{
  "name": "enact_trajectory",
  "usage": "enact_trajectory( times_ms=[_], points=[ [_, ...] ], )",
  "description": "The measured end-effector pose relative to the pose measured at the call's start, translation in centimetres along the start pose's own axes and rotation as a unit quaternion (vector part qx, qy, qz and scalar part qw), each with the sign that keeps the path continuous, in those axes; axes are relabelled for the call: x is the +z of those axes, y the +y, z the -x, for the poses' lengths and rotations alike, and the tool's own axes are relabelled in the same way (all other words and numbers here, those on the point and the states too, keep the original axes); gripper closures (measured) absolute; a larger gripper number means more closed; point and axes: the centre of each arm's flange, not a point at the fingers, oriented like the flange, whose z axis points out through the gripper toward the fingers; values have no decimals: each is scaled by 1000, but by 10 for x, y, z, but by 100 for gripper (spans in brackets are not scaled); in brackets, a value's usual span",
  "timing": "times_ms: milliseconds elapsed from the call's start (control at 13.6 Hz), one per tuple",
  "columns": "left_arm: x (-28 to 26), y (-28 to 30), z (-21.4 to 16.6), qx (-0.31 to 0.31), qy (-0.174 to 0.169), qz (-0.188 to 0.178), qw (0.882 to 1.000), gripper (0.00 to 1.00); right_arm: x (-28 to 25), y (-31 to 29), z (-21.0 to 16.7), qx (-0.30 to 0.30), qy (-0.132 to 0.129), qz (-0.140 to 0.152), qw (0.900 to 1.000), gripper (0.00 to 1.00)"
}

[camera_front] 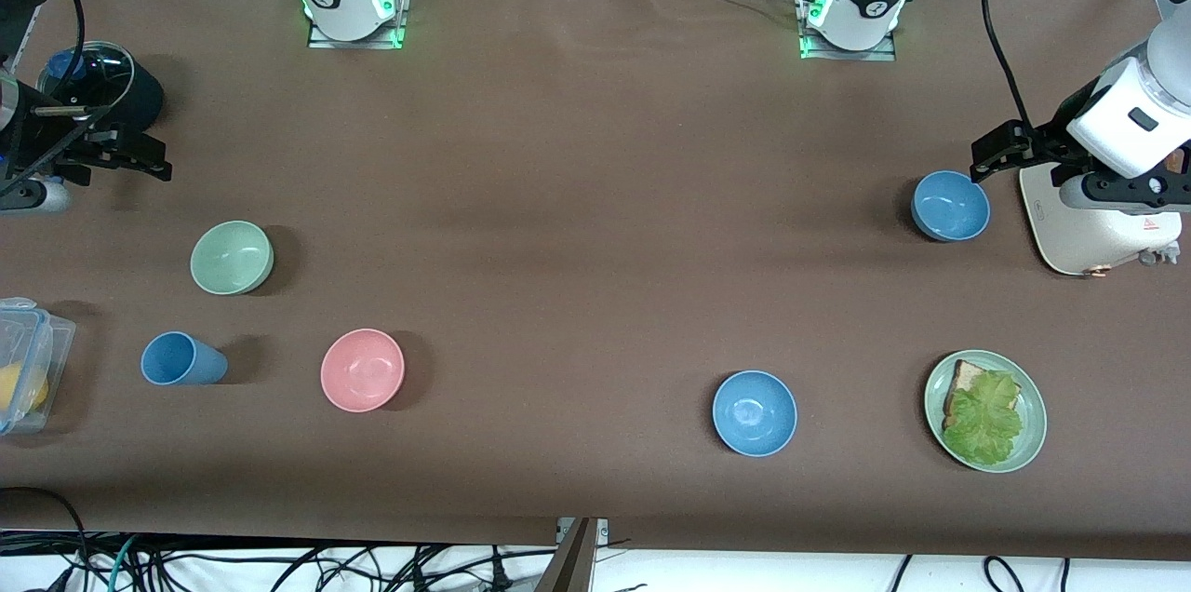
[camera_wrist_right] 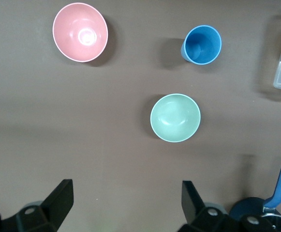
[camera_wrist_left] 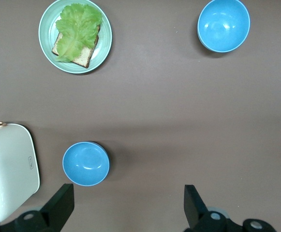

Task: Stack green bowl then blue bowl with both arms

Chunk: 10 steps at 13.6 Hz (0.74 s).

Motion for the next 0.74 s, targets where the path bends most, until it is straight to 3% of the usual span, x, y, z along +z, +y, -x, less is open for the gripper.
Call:
enact_trajectory(
  times_ms=[737],
  points=[
    [0, 0, 0, 0, 0, 0, 1000, 0, 3, 2, -1, 2, -2, 0, 1000, 1]
  ],
)
